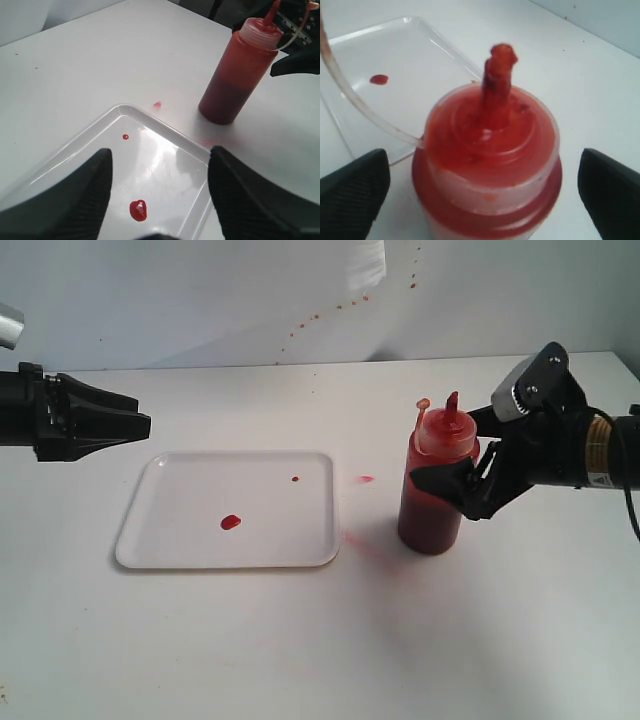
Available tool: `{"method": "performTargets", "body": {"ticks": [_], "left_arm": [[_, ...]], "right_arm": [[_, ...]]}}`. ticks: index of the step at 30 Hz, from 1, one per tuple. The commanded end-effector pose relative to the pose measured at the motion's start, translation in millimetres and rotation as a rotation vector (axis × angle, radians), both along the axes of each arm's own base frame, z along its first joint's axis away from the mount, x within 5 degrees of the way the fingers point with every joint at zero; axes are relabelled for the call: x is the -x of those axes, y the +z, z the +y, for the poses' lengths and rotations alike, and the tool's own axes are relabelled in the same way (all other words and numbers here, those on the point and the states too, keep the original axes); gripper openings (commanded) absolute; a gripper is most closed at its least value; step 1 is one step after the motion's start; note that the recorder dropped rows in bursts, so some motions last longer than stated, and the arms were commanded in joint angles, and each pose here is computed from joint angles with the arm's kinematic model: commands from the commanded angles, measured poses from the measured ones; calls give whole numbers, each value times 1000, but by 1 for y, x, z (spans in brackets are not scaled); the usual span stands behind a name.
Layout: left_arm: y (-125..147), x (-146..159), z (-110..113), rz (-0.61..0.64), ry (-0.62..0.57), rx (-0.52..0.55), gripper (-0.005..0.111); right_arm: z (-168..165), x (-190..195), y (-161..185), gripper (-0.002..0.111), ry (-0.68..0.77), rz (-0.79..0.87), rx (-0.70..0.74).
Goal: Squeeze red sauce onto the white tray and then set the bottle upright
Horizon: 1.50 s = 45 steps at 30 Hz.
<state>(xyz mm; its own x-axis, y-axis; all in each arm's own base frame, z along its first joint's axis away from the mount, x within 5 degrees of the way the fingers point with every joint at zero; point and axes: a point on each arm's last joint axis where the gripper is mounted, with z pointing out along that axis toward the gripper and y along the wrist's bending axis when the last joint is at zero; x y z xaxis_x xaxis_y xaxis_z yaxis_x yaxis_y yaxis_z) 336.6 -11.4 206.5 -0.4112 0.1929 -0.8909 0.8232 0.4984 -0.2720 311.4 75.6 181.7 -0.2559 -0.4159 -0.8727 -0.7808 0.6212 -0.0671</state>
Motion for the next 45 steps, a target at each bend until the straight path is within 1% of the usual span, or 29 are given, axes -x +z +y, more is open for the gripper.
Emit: {"method": "performTargets", "body": {"ticks": [1,7,8,10,13,16,18,20,22,24,27,30,32,33,34,35,36,37,38,39,40,41,42,43,44,45], "left_arm": [[5,0,-2,-8,-2,9,54],[5,0,-2,-8,-2,9,54],[5,0,-2,-8,-2,9,54],[5,0,-2,-8,-1,10,54],[6,-1,-2,-11,9,22,54],[12,-7,-1,-61,60,70,54],[18,-14,2,-175,122,83,54],[22,-22,6,-203,216,102,53],[27,-32,12,-222,275,42,49],[30,-40,19,-235,342,-23,41],[36,-52,30,-254,442,-114,21],[38,-63,48,-244,612,-258,2],[35,-67,65,-212,758,-382,0],[34,-67,72,-197,818,-433,0],[31,-66,81,-172,895,-500,0],[28,-62,99,-116,1049,-620,0],[27,-60,105,-91,1114,-662,0],[26,-53,119,-48,1236,-771,0],[26,-50,124,-29,1287,-817,0],[26,-41,134,13,1384,-913,0],[24,-37,137,31,1410,-950,0],[20,-30,142,66,1441,-1026,0],[17,-26,143,84,1452,-1050,0],[7,-13,146,147,1487,-1135,0],[-4,-1,147,199,1488,-1194,0],[-8,4,144,214,1478,-1214,0]], "right_arm": [[-6,6,17,92,-44,9,44],[-8,22,37,92,-18,26,102],[-9,24,40,92,-37,40,108],[-12,26,47,92,-121,73,62],[-18,30,60,92,-193,61,31],[-26,32,72,92,-258,5,52],[-34,30,76,92,-340,-35,92],[-44,26,78,92,-443,-71,147],[-53,24,79,92,-532,-94,194],[-57,23,79,92,-578,-98,198],[-59,22,80,92,-605,-98,198],[-65,21,80,92,-698,-87,173],[-72,21,81,92,-782,-84,178],[-74,21,81,92,-804,-89,192],[-81,21,81,91,-865,-101,226],[-92,21,83,86,-973,-119,280],[-97,22,83,81,-1037,-121,293],[-105,21,83,66,-1145,-120,301],[-107,20,80,55,-1181,-107,299],[-108,17,74,34,-1186,-89,312],[-108,16,69,22,-1187,-67,312],[-107,14,61,4,-1193,-25,302],[-107,13,56,0,-1193,-2,305],[-106,12,51,0,-1189,30,318],[-105,12,48,0,-1198,59,293],[-104,12,47,0,-1193,74,271]]}}
